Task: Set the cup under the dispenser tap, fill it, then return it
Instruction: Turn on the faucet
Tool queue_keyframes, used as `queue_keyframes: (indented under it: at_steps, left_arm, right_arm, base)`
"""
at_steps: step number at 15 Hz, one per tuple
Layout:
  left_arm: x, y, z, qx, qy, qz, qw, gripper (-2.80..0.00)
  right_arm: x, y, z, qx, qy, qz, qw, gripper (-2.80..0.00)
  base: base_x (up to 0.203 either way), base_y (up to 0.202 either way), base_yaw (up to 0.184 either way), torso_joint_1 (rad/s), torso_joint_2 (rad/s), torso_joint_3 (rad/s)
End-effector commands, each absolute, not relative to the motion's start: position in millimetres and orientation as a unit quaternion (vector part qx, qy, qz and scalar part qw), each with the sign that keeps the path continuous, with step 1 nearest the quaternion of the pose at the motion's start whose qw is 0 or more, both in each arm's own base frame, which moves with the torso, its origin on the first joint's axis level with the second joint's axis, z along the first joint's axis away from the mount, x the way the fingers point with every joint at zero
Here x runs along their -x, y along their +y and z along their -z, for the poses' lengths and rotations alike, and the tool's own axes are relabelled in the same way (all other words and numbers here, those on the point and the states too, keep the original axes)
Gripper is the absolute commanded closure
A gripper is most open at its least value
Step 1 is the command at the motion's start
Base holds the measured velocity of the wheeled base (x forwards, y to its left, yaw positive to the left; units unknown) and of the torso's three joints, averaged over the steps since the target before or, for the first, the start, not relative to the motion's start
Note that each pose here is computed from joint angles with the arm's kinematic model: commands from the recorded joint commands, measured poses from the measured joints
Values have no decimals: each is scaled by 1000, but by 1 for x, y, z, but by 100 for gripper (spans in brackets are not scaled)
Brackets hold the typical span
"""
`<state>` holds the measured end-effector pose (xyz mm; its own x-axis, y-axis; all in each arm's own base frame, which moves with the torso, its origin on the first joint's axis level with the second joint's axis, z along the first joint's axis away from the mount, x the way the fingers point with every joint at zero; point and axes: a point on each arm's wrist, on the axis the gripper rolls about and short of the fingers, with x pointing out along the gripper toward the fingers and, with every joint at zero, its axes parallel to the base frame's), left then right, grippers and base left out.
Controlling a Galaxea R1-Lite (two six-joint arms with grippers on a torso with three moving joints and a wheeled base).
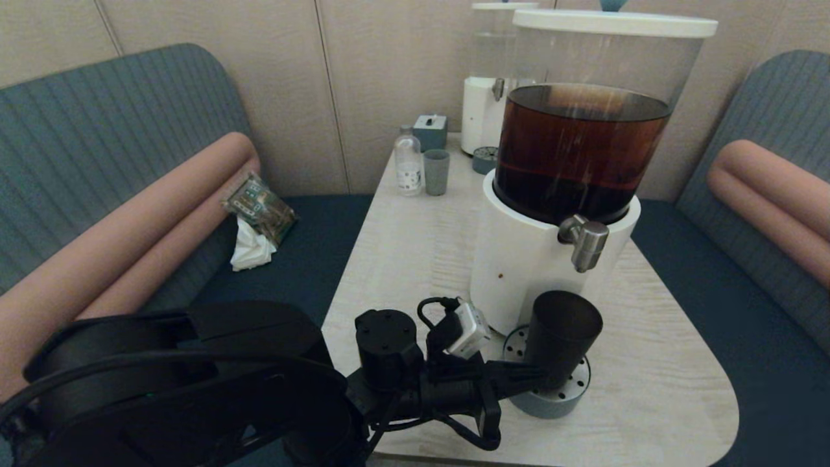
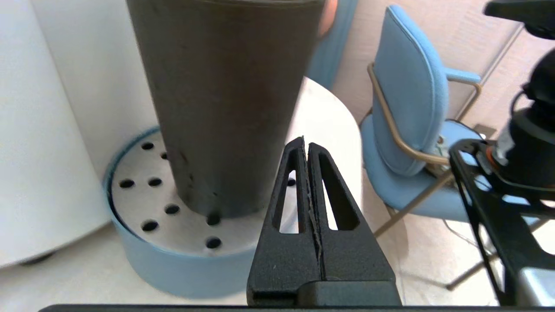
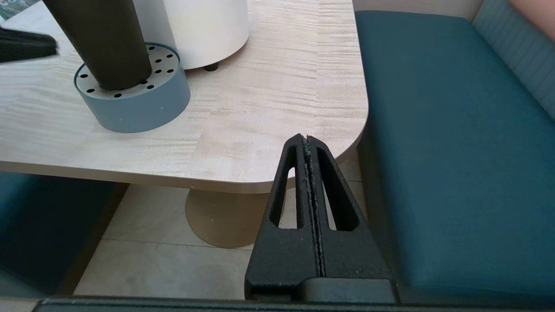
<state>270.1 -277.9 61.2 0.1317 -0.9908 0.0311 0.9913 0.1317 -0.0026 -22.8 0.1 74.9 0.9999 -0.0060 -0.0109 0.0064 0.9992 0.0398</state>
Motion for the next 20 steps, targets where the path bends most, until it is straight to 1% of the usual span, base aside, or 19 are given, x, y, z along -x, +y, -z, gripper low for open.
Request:
queue_keyframes:
  at_steps: [1,3,5,8,11,12,15,17,20]
  left_arm:
    - [-264,-273,-77,12,-29,660,751,0]
    - [-259,-267,-97,13,-51,657,752,0]
    - [-254,-261,-126,16,-92,645,758,0]
    - [-252,-237,-176,28,-161,587,793,0]
    - [-253,-196,-216,41,-213,507,834,0]
    - [-253,-185,-216,42,-209,488,846,0]
    - [-248,-172,-193,40,-158,476,864,0]
    - [-246,-170,-184,40,-139,475,868,0]
    - [-242,-167,-181,40,-131,475,870,0]
  right_arm:
    - [23,0,-75,-20,6,3,1000,0]
    - [23,0,-75,-20,6,3,1000,0]
    - [23,0,-75,-20,6,3,1000,0]
    - [23,0,-75,-20,6,3,1000,0]
    - [23,0,-75,-20,5,3,1000,0]
    - [23,0,-75,-20,6,2,1000,0]
    - [23,0,-75,-20,6,3,1000,0]
    - [23,0,-75,-20,5,3,1000,0]
    - [23,0,-75,-20,5,2,1000,0]
  base:
    - [0,0,0,0,0,0]
    - [0,0,0,0,0,0]
    - [0,0,0,0,0,0]
    - [0,0,0,0,0,0]
    - [0,0,0,0,0,0]
    - [0,0,0,0,0,0]
    - [0,0,0,0,0,0]
    - [0,0,0,0,0,0]
    - [0,0,0,0,0,0]
